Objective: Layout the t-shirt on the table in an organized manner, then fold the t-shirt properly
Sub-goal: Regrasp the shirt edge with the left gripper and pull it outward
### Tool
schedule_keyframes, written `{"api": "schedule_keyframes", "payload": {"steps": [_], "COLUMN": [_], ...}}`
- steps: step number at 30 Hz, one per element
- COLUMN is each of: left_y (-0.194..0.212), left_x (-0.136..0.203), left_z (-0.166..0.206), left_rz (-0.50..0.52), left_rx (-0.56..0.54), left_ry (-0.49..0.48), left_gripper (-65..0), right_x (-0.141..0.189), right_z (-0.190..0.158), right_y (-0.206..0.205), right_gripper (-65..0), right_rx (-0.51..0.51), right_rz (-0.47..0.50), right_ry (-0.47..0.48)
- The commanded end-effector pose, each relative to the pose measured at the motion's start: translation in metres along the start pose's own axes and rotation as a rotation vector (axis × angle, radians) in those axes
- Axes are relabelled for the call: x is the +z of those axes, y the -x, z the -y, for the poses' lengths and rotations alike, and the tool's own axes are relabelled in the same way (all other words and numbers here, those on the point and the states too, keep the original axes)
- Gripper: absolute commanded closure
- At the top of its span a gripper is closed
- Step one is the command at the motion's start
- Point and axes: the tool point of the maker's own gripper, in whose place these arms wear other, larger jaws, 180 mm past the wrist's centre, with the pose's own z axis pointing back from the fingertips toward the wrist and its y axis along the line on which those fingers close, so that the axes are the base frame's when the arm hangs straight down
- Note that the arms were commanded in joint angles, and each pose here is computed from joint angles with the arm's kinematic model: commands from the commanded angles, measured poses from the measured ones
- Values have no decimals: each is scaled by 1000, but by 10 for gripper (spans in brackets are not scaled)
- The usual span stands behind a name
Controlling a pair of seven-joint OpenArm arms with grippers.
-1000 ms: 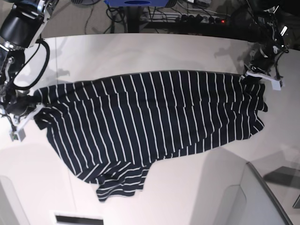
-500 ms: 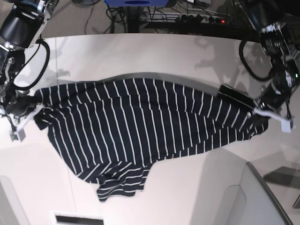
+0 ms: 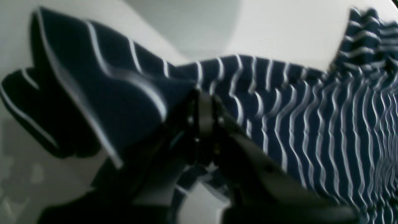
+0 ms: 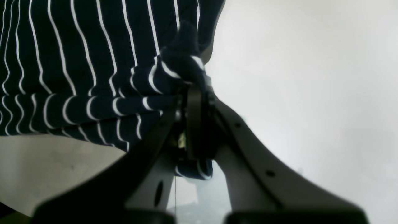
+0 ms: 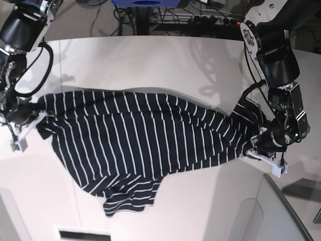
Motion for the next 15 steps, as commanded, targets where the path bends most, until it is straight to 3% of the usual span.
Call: {"api": "schedule_keyframes", "payload": {"steps": [1,3,5,12,14,15], "left_y": [-25,-22,-18,-19,-21,-25], "left_x": [2,-5,-8,-3,-2,3], "left_z": [2,2,0,-14,-15,-20], "left_rz": [61,51,37,42,47,68], "left_rx": [2,21,30,37,38,46], "left_ry": [10,14,14,-6,-7,-16], "left_gripper": [0,-5,-107,-568,-650,-650], "right_x": [6,6,6,6,6,6], "right_z": [4,4,4,4,4,4], "right_y": [-20,-20,-20,-20,-20,-20], "right_gripper": [-2,-2,-2,-2,-2,-2], "right_rx": [15,16,16,16,16,16], "right_rz": [57,55,55,55,55,55], "right_ry": [7,6,6,6,6,6]}}
